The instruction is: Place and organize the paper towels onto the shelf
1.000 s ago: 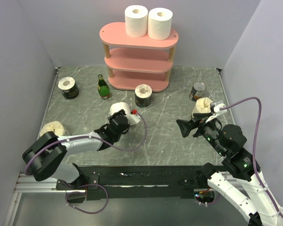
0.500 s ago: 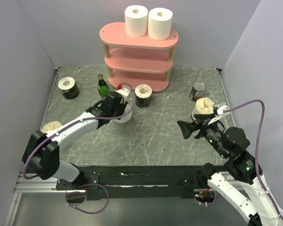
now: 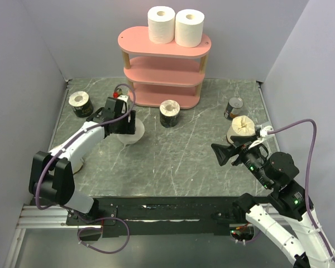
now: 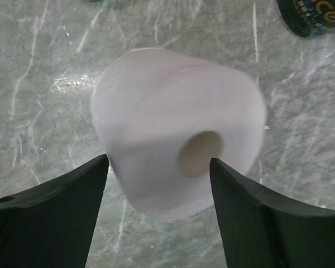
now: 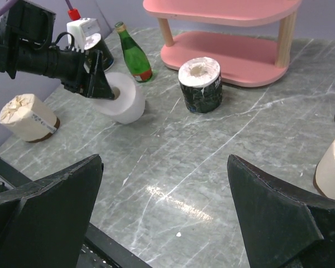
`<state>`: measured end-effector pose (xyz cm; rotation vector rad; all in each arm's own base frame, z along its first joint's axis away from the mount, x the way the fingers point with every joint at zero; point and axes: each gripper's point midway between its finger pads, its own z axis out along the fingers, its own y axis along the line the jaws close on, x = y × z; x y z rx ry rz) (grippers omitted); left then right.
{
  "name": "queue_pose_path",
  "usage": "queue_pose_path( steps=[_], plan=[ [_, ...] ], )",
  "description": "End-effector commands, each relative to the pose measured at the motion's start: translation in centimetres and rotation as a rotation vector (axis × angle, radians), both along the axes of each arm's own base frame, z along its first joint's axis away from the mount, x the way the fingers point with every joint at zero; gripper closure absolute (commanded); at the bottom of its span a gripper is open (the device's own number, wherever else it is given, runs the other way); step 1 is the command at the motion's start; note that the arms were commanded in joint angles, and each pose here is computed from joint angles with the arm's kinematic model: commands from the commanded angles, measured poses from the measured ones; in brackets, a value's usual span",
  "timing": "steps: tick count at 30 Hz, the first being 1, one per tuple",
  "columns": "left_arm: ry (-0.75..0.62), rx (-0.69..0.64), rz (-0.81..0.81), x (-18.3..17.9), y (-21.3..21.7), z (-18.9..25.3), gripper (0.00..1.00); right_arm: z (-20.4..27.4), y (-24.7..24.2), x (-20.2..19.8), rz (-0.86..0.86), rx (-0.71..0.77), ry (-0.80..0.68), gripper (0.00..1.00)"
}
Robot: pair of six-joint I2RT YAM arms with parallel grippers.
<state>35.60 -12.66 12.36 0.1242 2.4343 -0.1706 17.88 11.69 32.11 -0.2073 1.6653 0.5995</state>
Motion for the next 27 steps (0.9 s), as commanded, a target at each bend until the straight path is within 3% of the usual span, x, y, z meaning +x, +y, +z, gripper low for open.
queue_pose_path(
  steps=[1, 6, 10, 13, 17, 19, 22, 27],
  plan=[
    [-0.043, -0.172, 0.077, 1.7, 0.0, 4.1, 0.18, 2.4, -0.6, -0.5, -0.011, 0.033, -0.050, 0.00],
    [-0.088, -0.176, 0.154, 2.4, 2.1, 5.9, 0.12, 2.2, -0.3, -0.3, -0.006, 0.023, -0.044, 0.00],
    [-0.182, -0.094, 0.336, 3.0, 5.5, 7.8, 0.11, 2.2, 0.0, 0.0, -0.001, 0.016, -0.035, 0.00],
    [-0.171, -0.089, 0.447, 2.8, 6.7, 8.6, 0.21, 1.8, 0.3, 0.4, 0.005, 0.018, -0.029, 0.00],
    [-0.063, -0.054, 0.479, 2.3, 7.1, 7.4, 0.20, 1.5, 0.8, 0.7, 0.014, 0.014, -0.012, 0.00],
    [-0.061, -0.067, 0.502, 2.1, 7.3, 6.8, 0.19, 1.4, 0.9, 0.9, 0.015, 0.008, -0.006, 0.00],
    [-0.080, -0.144, 0.541, 2.3, 7.4, 6.6, 0.07, 1.4, 1.0, 1.0, 0.014, 0.007, -0.005, 0.01],
    [-0.051, -0.234, 0.506, 2.8, 6.0, 5.4, 0.09, 1.5, 1.0, 1.1, 0.012, 0.010, -0.009, 0.01]
  ],
)
